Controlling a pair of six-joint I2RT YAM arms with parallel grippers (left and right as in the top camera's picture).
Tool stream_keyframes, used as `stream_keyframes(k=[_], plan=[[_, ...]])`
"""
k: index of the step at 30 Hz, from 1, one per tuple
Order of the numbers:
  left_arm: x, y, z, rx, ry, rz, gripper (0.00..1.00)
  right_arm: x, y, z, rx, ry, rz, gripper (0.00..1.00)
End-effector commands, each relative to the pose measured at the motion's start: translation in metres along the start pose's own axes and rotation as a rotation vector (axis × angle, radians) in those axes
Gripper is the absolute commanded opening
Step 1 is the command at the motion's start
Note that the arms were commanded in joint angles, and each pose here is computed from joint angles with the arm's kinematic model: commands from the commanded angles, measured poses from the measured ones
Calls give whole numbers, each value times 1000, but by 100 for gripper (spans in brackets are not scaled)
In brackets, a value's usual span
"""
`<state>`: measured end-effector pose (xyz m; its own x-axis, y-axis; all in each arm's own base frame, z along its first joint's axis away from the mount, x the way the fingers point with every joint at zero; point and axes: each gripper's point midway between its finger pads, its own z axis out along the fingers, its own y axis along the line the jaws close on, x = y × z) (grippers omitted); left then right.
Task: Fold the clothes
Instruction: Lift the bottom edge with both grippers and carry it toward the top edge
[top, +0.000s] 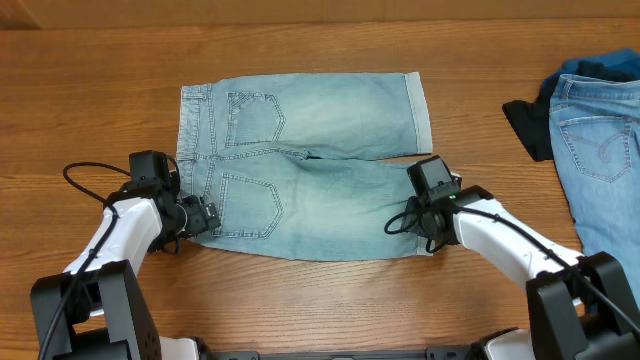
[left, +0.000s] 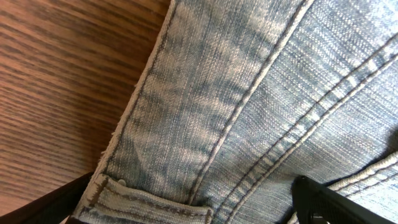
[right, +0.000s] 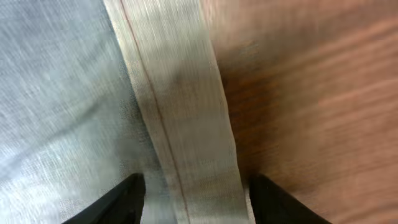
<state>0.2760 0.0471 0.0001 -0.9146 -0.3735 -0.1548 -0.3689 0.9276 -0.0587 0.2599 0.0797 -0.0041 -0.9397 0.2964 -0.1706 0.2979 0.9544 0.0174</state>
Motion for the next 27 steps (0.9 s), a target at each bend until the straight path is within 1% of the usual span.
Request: stream_keyframes(k=[1,4,6,7,8,9,10,11,12,13,14,15,17,18,20,21,24,27], plan=[[5,-7,3,49,19,8,100,58,-11,19,11,240,23,58],[5,-7,3,49,19,7,100,63,-7,17,-15,271,8,57],[5,-7,3,49,19,8,100,65,-2,14,-43,292,-34,57],[6,-7,3,49,21,7,100,66,1,12,-58,304,-46,55],[6,-7,3,48,23,7,100,68,5,9,-79,322,-63,50],[7,-7,3,47,27,7,96,68,5,7,-79,327,-62,47],[8,-6,3,46,30,7,88,67,6,6,-78,328,-62,42],[8,-6,3,46,32,7,81,67,7,5,-81,329,-62,37],[9,-6,3,45,33,7,72,66,8,4,-86,331,-61,33],[9,-6,3,45,34,7,61,66,9,4,-88,334,-61,32],[9,-6,3,45,34,7,53,66,9,3,-88,333,-61,32],[9,-6,3,45,35,7,49,66,9,3,-88,333,-61,32],[9,-6,3,46,34,7,37,65,9,4,-91,329,-71,31],[9,-6,3,45,34,7,33,65,9,4,-92,328,-81,27],[8,-6,2,46,31,7,23,63,10,3,-93,323,-84,11],[7,-7,1,46,31,7,20,60,10,2,-90,314,-87,4],[3,-7,-7,43,43,5,11,40,13,-8,-59,264,-94,4],[-4,-9,-19,40,53,-21,6,16,22,-24,-58,211,-96,4]])
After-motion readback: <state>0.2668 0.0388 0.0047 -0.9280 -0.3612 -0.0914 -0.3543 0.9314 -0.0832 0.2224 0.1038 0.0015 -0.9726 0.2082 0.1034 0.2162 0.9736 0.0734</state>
